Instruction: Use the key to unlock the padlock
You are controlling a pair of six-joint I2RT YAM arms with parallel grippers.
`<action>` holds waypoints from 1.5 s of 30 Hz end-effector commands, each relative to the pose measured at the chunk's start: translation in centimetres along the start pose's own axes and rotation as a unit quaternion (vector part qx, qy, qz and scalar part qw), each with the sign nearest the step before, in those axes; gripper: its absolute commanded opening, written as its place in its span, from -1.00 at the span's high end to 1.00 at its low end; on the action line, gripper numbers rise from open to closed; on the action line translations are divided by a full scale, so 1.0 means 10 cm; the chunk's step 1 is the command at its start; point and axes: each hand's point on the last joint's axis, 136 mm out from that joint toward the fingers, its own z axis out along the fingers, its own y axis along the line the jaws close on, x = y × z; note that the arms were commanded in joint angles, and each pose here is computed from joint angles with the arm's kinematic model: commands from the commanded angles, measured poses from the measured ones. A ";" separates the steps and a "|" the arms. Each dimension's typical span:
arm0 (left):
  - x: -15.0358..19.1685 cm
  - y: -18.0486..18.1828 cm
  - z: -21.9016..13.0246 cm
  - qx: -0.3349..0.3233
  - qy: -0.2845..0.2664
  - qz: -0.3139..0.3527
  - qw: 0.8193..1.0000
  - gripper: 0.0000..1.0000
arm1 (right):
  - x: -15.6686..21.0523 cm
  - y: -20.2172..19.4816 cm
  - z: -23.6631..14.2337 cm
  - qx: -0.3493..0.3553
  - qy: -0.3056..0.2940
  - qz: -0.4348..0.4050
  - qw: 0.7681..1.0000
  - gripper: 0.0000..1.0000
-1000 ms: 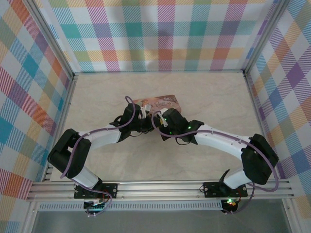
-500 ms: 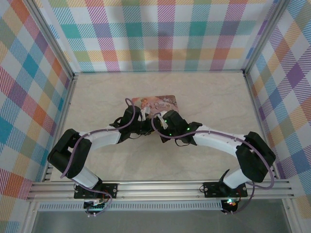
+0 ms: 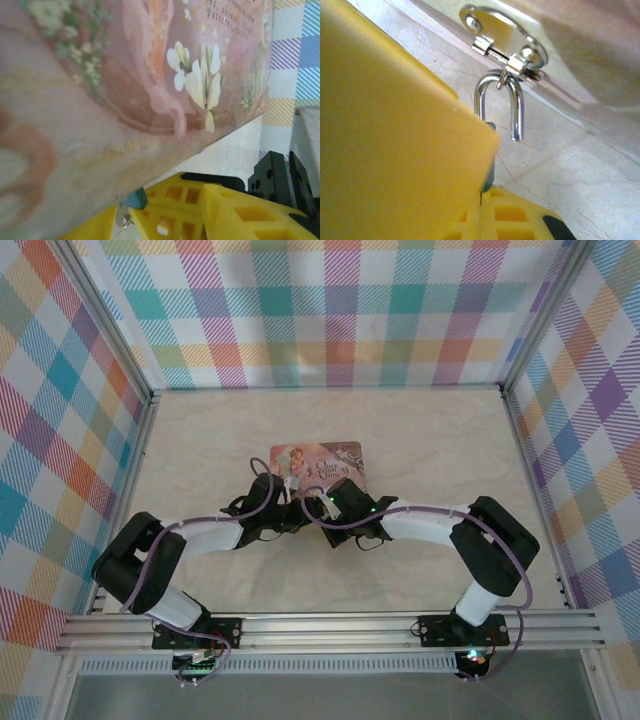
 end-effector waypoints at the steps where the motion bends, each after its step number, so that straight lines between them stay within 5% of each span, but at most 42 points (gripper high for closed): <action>1: -0.05 0.00 -0.13 -0.005 -0.027 0.006 1.000 0.03 | 0.01 0.02 0.01 -0.007 0.006 -0.008 1.000 1.00; 11: -0.18 0.03 -0.66 -0.052 -0.089 0.038 0.994 -0.06 | 0.00 -0.04 -0.03 0.010 0.000 -0.016 1.000 1.00; 18: -0.33 0.15 -1.19 -0.118 -0.161 0.046 0.979 -0.65 | -0.04 -0.02 -0.10 0.007 -0.015 -0.019 1.000 1.00; 21: -0.38 0.17 -1.29 -0.129 -0.169 0.052 0.976 -0.70 | -0.06 -0.03 -0.12 0.010 -0.019 -0.022 1.000 1.00; 35: -0.93 0.33 -1.11 -0.171 -0.169 0.041 0.970 -0.58 | -0.11 -0.04 -0.18 0.020 -0.024 -0.041 0.999 1.00; 45: -1.31 0.36 -0.83 -0.153 -0.162 0.030 0.974 -0.14 | -0.14 -0.06 -0.21 0.029 -0.022 -0.065 0.997 1.00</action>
